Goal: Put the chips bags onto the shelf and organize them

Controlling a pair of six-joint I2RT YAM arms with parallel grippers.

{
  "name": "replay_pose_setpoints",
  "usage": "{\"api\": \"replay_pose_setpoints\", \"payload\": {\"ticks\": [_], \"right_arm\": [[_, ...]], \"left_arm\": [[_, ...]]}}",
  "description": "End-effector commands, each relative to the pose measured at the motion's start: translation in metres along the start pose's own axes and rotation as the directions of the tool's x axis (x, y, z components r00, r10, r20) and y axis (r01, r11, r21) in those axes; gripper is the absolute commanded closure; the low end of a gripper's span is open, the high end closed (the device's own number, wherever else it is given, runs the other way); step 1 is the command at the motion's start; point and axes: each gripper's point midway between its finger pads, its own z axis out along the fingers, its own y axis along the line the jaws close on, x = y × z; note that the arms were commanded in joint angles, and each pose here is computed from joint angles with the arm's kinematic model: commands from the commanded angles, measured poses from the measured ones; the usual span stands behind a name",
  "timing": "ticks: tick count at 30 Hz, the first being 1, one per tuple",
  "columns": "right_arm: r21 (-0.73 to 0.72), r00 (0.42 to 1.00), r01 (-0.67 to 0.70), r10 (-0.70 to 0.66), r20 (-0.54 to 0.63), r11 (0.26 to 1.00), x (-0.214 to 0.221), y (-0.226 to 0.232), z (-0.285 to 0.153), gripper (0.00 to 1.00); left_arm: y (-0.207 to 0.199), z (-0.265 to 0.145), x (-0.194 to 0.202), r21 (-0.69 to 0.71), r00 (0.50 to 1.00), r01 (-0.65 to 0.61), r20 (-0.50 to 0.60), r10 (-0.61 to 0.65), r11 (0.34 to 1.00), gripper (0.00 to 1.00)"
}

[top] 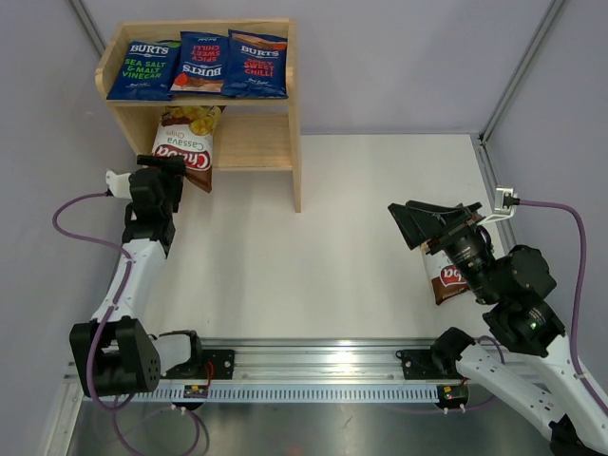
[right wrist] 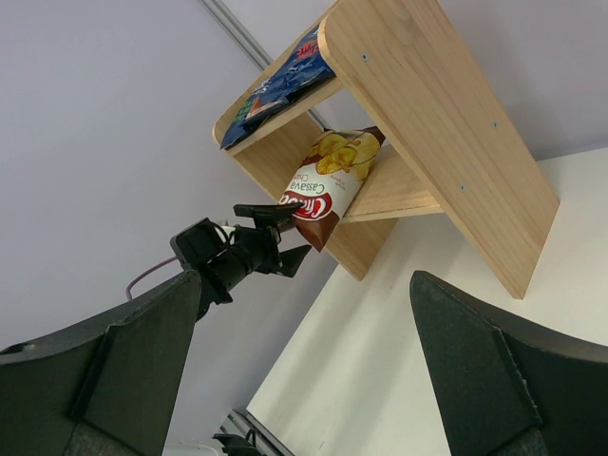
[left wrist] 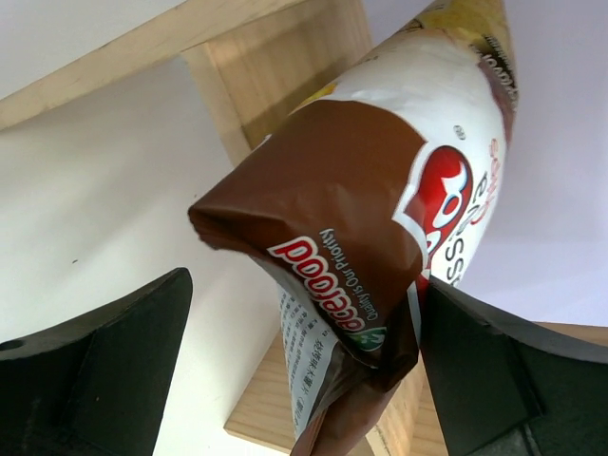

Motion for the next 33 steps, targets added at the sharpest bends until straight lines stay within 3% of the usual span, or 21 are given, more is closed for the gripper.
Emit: {"api": "replay_pose_setpoints", "payload": {"ticks": [1, 13, 33], "right_arm": [[-0.002, 0.999, 0.009, -0.008, 0.047, 1.000, -0.009, 0.001, 0.001, 0.01], [0.014, 0.998, 0.026, -0.027, 0.050, 1.000, -0.007, -0.004, 0.003, 0.00], [0.036, 0.999, 0.039, -0.040, 0.036, 0.999, 0.000, -0.012, 0.009, 0.01]], "left_arm": [[0.011, 0.008, 0.002, -0.045, 1.000, -0.001, 0.000, 0.001, 0.999, 0.02], [-0.006, 0.022, 0.006, 0.035, 0.994, 0.114, -0.008, -0.114, 0.993, 0.01], [-0.021, 0.035, -0.014, 0.027, 0.987, 0.149, 0.051, -0.150, 0.988, 0.01]]}}
